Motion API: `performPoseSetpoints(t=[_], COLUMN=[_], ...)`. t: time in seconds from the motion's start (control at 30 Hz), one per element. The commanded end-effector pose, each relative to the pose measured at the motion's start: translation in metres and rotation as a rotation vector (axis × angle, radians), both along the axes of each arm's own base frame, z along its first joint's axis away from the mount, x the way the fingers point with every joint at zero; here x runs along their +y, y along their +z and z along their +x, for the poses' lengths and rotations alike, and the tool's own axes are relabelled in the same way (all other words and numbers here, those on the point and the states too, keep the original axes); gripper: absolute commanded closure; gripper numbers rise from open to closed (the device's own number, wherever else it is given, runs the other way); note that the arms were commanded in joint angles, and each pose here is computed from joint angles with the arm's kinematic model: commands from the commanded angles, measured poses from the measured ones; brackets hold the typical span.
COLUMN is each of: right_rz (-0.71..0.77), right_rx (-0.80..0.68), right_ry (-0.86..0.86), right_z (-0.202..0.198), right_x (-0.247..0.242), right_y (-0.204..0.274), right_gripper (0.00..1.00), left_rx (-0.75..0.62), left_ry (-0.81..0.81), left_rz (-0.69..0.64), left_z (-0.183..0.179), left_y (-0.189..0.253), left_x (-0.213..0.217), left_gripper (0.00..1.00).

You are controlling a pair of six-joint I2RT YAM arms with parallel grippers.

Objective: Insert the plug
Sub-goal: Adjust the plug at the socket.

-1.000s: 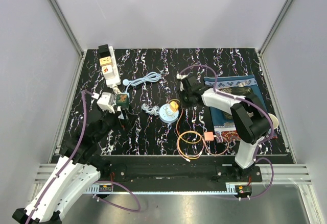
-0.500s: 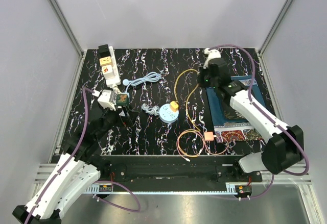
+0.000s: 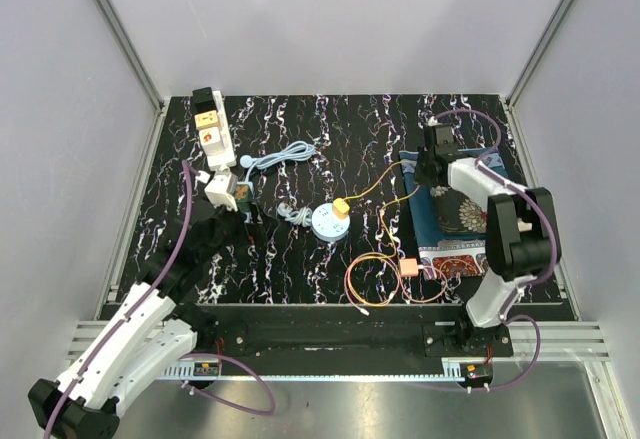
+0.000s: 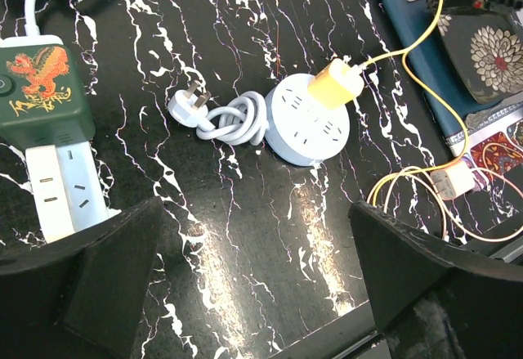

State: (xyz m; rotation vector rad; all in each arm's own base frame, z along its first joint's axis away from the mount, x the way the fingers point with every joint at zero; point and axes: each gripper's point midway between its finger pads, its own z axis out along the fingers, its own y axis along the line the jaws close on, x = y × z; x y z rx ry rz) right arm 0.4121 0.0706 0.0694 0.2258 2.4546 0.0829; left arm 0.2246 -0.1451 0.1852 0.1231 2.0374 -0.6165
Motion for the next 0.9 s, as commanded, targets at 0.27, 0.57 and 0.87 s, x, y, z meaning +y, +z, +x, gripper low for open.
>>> performPoseSetpoints(t=[0.27,0.57,0.87], right_rz=[-0.046,-0.106,0.079], right_rx=[-0.268,-0.368,-0.218], right_ry=[0.101,0.173,0.168], right_z=[0.143,0.189,0.092], right_x=[0.020,0.027,0.038], right_y=[0.058,0.087,0.095], right_gripper=[0.98,0.79,0.28], left_rx=[-0.057,-0.066,-0.072], left_ry=[-0.041,-0.028,-0.064], left_rz=[0.027,0.086,0.081], left_z=[0.024,0.031,0.033], left_y=[0.023,0.020,0.016], left_x=[-0.014,-0.009,-0.016], left_gripper=[0.01,0.01,0.01])
